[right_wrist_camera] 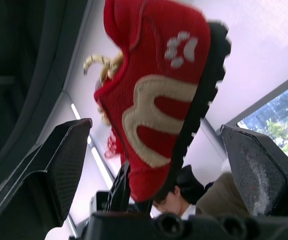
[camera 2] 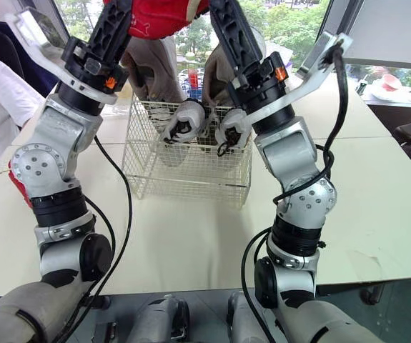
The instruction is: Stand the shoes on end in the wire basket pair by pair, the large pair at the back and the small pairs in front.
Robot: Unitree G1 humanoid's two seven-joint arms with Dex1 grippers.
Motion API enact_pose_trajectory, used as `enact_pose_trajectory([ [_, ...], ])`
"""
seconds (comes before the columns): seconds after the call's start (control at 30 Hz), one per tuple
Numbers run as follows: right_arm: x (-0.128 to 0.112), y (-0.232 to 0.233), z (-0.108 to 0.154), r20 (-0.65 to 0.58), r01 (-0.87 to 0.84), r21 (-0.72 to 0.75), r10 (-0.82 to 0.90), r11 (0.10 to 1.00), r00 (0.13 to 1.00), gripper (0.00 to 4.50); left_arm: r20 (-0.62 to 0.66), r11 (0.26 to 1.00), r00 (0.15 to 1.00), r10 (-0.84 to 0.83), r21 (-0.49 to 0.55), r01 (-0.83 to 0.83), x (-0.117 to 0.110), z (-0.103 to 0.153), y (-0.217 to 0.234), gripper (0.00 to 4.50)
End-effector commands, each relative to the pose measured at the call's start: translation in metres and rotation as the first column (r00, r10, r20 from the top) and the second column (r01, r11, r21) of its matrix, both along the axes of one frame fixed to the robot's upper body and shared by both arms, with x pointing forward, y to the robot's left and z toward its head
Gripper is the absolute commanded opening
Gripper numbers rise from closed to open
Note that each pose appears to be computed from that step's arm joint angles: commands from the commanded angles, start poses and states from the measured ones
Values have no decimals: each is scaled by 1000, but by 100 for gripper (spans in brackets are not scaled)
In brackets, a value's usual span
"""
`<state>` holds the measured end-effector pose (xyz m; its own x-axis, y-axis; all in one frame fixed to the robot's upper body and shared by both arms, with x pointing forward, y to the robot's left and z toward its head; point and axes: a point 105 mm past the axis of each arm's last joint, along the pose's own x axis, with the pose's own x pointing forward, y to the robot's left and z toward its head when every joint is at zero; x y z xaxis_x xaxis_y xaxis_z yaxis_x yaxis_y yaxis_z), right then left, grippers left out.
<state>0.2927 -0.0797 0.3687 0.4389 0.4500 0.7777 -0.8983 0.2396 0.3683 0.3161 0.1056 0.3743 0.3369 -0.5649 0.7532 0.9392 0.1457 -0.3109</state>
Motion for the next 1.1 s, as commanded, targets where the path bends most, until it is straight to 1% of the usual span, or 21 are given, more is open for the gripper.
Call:
enact_pose_trajectory([
  [0.03, -8, -4, 17, 75, 17, 16, -19, 1000, 997, 445, 69, 999, 997, -38, -10, 39, -17, 9, 0, 22],
  [0.17, -1, -9, 17, 79, 63, 0, -62, 998, 995, 445, 69, 999, 996, -53, 7, 53, -21, 6, -2, 22],
  [0.33, 0, -16, 30, 122, 89, 11, -90, 996, 988, 445, 48, 999, 998, -43, 21, 42, -20, -1, -1, 22],
  [0.5, -1, -15, 35, 143, 73, 13, -74, 997, 987, 445, 26, 999, 999, -35, 24, 35, -15, -8, -1, 22],
  [0.67, -1, -16, 34, 146, 59, 16, -61, 998, 987, 445, 15, 999, 999, -31, 39, 31, -12, -13, -3, 22],
  [0.7, -1, -16, 34, 145, 59, 19, -61, 998, 988, 422, 14, 999, 999, -33, 43, 32, -12, -14, -4, 22],
  [0.77, -1, -16, 34, 145, 58, 24, -61, 998, 988, 362, 13, 998, 999, -35, 49, 34, -12, -14, -5, 22],
  [0.87, -3, -13, 35, 146, 50, 29, -54, 998, 988, 217, 4, 997, 1000, -14, 82, 14, -9, -18, -7, 22],
  [0.93, -4, -11, 35, 144, 45, 21, -48, 999, 988, 152, -1, 994, 1000, 0, 107, 0, -7, -21, -8, 22],
  [0.97, -5, -10, 35, 148, 42, 13, -44, 999, 988, 128, -4, 992, 1000, 11, 128, -11, -5, -24, -8, 22],
  [1.0, -6, -10, 35, 151, 41, 8, -42, 999, 988, 127, -7, 990, 1000, 12, 142, -11, -5, -26, -9, 124],
  [1.03, -6, -9, 35, 153, 40, 4, -41, 999, 987, 127, -9, 988, 1000, 13, 151, -12, -5, -28, -9, 157],
  [1.1, -7, -9, 38, 160, 42, 3, -42, 999, 986, 127, -12, 985, 1000, 15, 170, -13, -5, -30, -8, 264],
])
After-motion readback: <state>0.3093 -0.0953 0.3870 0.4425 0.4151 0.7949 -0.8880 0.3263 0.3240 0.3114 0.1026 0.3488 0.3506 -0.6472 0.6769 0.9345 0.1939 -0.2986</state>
